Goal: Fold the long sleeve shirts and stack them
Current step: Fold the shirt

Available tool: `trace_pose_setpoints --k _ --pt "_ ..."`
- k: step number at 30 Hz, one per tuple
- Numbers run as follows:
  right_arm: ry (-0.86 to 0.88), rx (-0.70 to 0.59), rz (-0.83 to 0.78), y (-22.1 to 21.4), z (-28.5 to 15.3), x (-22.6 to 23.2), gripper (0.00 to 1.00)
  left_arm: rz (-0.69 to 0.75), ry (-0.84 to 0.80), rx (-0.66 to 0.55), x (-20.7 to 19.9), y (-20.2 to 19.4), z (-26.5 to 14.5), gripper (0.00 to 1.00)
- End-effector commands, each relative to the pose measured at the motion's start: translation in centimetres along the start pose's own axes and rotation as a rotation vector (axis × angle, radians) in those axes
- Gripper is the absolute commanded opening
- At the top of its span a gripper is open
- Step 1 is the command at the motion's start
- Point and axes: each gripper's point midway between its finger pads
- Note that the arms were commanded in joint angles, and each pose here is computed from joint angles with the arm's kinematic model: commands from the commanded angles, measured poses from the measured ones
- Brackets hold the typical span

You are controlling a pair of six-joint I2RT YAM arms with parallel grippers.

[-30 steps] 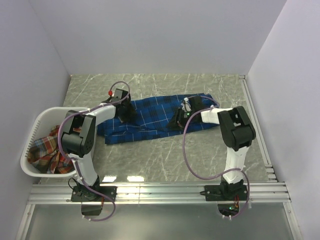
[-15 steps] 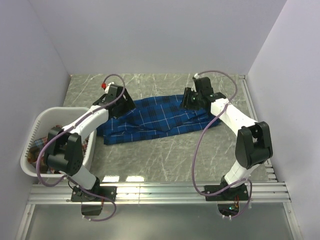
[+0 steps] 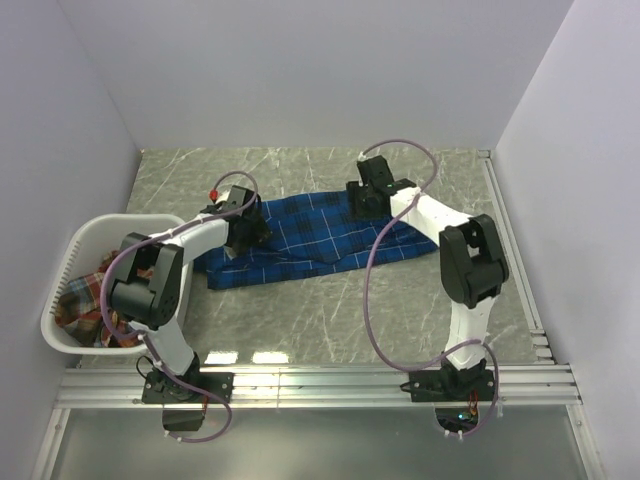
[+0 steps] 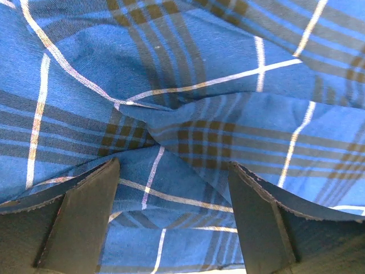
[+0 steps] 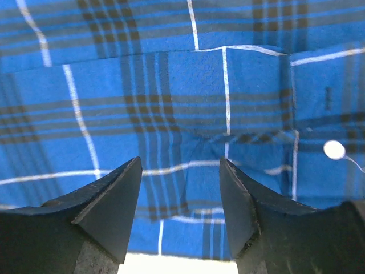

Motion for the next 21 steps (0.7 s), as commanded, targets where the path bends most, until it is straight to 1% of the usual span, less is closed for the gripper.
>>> trace_pose_setpoints --k 1,3,5,8,10,14,15,17,20,21 --pt "-0.023 0.021 -0.024 0.0 0.8 0.0 0.64 -0.01 0.016 -0.004 -0.2 0.0 0.6 0.84" --pt "-0.029 0.045 -0.013 -1.0 1.0 0.0 0.64 -0.004 0.021 -0.002 -0.2 0.0 0.9 0.84" --pt "-0.036 0.081 0.008 -2.4 1.1 0.0 0.6 0.013 0.037 0.003 -0.2 0.1 1.5 0.84" --pt "-0.057 0.161 0.023 -5.1 1.2 -0.3 0.57 0.041 0.061 0.005 -0.5 0.6 2.4 0.84" --pt "-0.082 0.235 0.017 -7.6 1.2 -0.6 0.56 0.052 0.066 0.002 -1.1 1.1 3.2 0.83" --pt "-0.098 0.281 -0.023 -10.2 0.4 -0.4 0.56 0.072 0.083 -0.005 -1.8 1.7 4.5 0.84" --pt "-0.097 0.278 -0.027 -10.3 0.1 -0.3 0.56 0.076 0.086 -0.009 -1.9 1.9 4.7 0.84" --pt "-0.068 0.32 -0.033 -11.7 -0.4 0.4 0.56 0.09 0.083 -0.013 -2.6 2.4 5.4 0.84" --pt "-0.013 0.369 -0.07 -13.3 -1.6 2.2 0.56 0.113 0.084 -0.043 -3.7 3.8 6.1 0.85" --pt "0.002 0.391 -0.077 -13.9 -2.0 2.7 0.56 0.121 0.066 -0.07 -4.9 5.0 6.1 0.85"
Point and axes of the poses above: each gripper's point midway between its finger pads, its own z axis out along the fingers, its own x axis along the line the jaws close on, y = z × x, and after that the axes turned 2 degrees about -z, right-handed
